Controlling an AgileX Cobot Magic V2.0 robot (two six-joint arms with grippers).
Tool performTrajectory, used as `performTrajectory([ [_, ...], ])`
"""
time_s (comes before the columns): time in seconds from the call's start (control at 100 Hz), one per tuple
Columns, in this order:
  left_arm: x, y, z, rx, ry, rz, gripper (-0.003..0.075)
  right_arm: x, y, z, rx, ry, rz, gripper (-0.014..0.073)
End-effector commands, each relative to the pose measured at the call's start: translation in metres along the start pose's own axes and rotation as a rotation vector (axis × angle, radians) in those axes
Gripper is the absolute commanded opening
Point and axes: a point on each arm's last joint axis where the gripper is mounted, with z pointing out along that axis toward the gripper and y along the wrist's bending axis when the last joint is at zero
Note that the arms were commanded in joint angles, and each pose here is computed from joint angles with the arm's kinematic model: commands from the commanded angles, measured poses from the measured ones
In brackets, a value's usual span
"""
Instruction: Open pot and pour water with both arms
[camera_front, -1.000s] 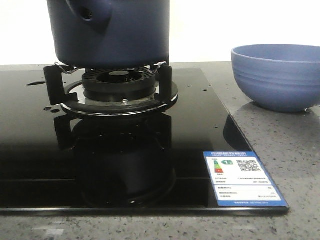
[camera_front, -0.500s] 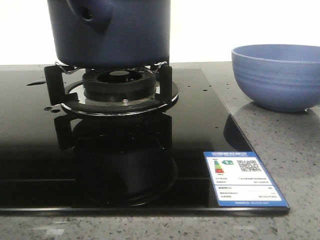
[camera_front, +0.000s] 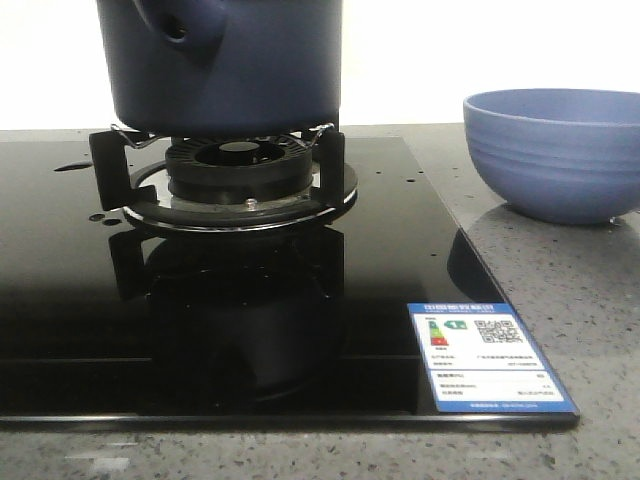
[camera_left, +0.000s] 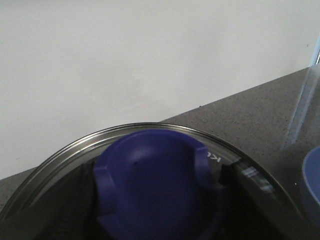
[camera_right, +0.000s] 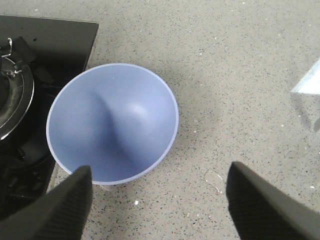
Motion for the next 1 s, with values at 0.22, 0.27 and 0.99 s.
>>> performTrajectory([
  [0.22,-0.034,0.005,-0.021,-0.026,-0.144,0.003,0.0396,-0.009,0.0,-0.011,0.01,-0.104,-0.01,0.0503],
  [0.27,-0.034,0.005,-0.021,-0.024,-0.14,0.003,0.0397,-0.009,0.0,-0.011,0.009,-0.104,-0.009,0.0503],
  [0.99,-0.053,0.005,-0.047,-0.018,-0.207,-0.024,0.0578,-0.009,0.001,-0.011,-0.002,-0.104,-0.003,0.0503],
])
